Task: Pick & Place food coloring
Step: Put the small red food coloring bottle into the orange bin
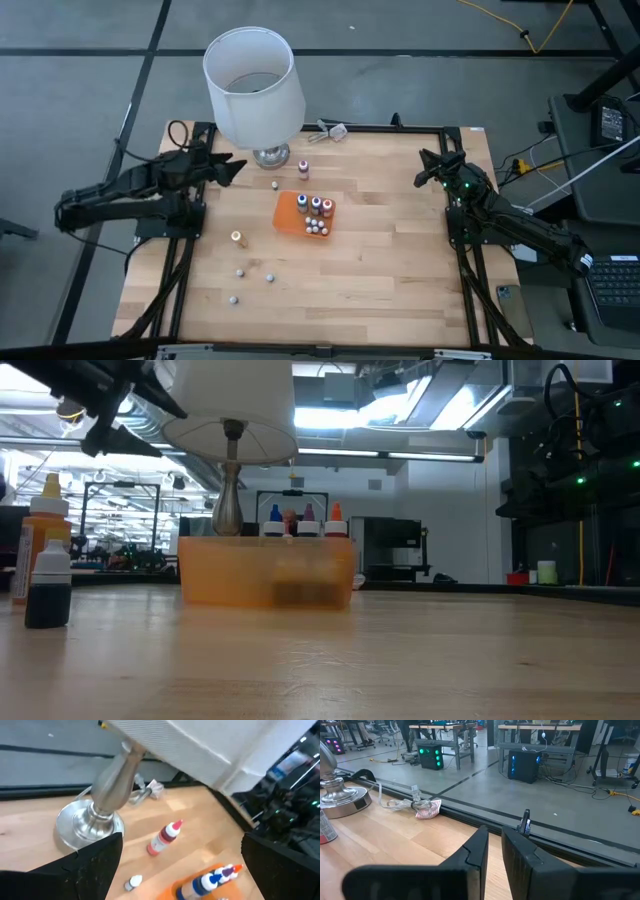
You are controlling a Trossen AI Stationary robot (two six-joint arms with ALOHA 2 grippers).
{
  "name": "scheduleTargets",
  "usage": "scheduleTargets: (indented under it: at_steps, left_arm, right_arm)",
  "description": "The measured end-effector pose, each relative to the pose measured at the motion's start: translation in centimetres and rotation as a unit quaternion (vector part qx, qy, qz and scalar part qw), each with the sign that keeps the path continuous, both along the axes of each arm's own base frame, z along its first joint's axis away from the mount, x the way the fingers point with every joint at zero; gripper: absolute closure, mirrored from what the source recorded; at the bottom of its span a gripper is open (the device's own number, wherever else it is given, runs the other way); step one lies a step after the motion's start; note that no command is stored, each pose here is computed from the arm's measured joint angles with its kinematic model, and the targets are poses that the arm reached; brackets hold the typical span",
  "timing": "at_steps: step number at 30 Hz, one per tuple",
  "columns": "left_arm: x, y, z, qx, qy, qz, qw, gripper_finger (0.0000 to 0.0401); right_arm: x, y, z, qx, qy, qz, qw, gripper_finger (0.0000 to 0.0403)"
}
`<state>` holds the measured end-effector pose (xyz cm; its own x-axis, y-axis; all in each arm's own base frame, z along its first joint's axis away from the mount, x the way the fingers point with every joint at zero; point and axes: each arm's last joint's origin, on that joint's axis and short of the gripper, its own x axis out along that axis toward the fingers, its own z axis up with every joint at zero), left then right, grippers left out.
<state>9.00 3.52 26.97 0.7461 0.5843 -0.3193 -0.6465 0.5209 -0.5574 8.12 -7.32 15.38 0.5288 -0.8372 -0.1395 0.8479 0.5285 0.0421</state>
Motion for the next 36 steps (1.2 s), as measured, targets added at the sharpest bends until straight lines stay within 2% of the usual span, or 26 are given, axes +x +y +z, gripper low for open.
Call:
scheduleTargets:
  at_steps: [5,13,15,20,23,29,36]
  left_arm:
    - [0.9,-0.8,0.5,0.001,0.04,-0.023,0.999,0.001]
    - [3.3,-3.1,0.0,0.012,0.082,-0.149,0.985,0.001]
    - [3.7,-3.5,-0.4,0.002,0.096,-0.158,0.983,0.001]
    - [4.6,-3.7,-1.9,-0.046,0.145,-0.11,0.982,0.001]
    - [5.2,-3.8,-2.7,-0.056,0.169,-0.08,0.981,0.001]
    - [6.1,-4.6,-3.5,-0.074,0.193,-0.064,0.976,0.001]
    - [7.5,-5.1,-3.2,-0.088,0.22,0.029,0.971,0.001]
  right_arm:
    - [0.0,0.0,0.0,0.0,0.0,0.0,1.0,0.0345]
    - [0.0,0.0,0.0,0.0,0.0,0.0,1.0,0.0345]
    - [0.0,0.0,0.0,0.0,0.0,0.0,1.0,0.0345]
    - [0.0,0.0,0.0,0.0,0.0,0.0,1.0,0.0345]
    - [0.0,0.0,0.0,0.0,0.0,0.0,1.0,0.0345]
    - [0.0,0.0,0.0,0.0,0.0,0.0,1.0,0.0345]
    - [0.0,0.0,0.0,0.0,0.0,0.0,1.0,0.0345]
